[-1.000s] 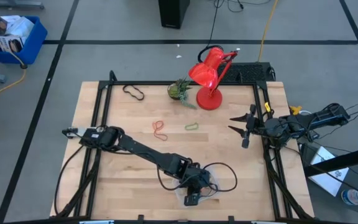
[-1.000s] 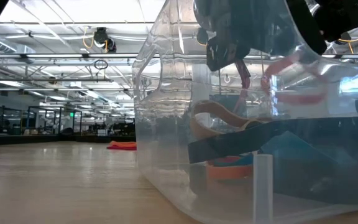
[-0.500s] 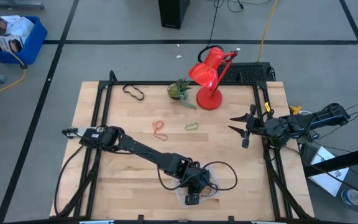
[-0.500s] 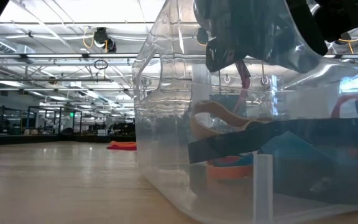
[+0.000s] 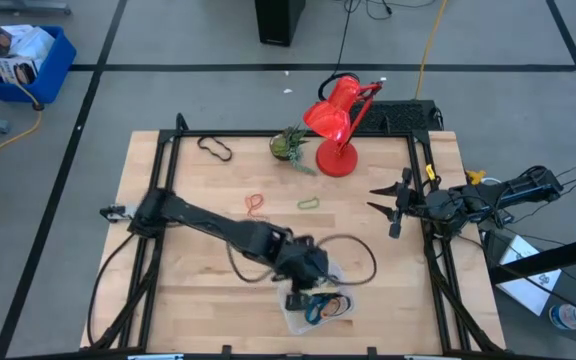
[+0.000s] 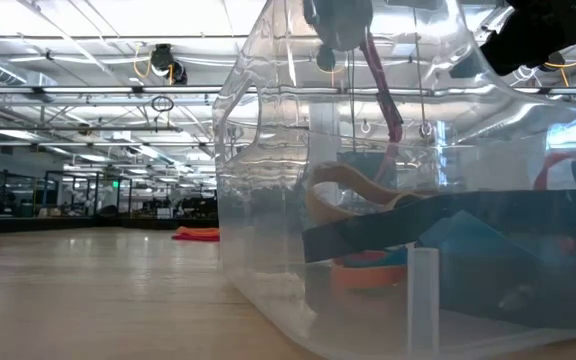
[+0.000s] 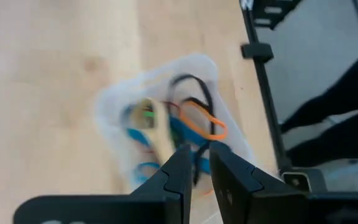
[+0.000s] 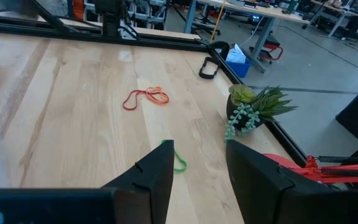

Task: Pick and place rubber bands into bin
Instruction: Put the red rubber band into the transparent container

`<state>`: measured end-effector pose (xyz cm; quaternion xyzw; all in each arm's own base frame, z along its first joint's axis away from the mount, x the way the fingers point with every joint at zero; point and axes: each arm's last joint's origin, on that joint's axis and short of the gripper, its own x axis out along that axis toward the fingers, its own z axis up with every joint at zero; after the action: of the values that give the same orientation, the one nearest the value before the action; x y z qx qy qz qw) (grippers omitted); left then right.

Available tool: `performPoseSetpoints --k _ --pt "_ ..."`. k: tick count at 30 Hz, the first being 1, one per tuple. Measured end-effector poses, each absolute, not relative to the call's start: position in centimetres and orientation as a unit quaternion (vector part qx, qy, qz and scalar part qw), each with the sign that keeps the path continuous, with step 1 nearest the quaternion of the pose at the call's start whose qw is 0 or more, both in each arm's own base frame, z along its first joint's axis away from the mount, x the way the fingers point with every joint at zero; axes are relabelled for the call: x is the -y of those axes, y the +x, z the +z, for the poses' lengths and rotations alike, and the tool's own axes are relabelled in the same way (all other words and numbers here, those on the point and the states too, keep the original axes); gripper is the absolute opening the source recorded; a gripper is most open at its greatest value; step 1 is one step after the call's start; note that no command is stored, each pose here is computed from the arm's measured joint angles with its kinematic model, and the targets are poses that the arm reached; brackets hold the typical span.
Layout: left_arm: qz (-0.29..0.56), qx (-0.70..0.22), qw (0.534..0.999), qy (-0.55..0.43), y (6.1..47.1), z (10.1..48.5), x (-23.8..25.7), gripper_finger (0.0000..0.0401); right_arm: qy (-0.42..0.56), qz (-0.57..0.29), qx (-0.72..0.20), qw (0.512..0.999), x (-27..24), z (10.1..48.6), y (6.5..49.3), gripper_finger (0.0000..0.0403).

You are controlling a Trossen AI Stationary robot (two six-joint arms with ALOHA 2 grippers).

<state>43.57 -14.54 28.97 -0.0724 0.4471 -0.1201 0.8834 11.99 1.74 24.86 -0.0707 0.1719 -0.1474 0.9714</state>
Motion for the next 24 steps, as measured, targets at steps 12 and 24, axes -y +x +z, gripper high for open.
performPoseSetpoints --k 12,24 --pt "0.024 -0.380 0.925 -0.002 33.7 41.2 8.6 0.0063 -0.071 -0.148 -0.172 0.971 -1.7 24.9 12.0 0.0144" --pt "0.110 -0.441 0.890 0.030 29.8 42.6 3.8 0.0063 -0.058 -0.151 -0.169 0.972 -1.7 24.9 12.0 0.0144"
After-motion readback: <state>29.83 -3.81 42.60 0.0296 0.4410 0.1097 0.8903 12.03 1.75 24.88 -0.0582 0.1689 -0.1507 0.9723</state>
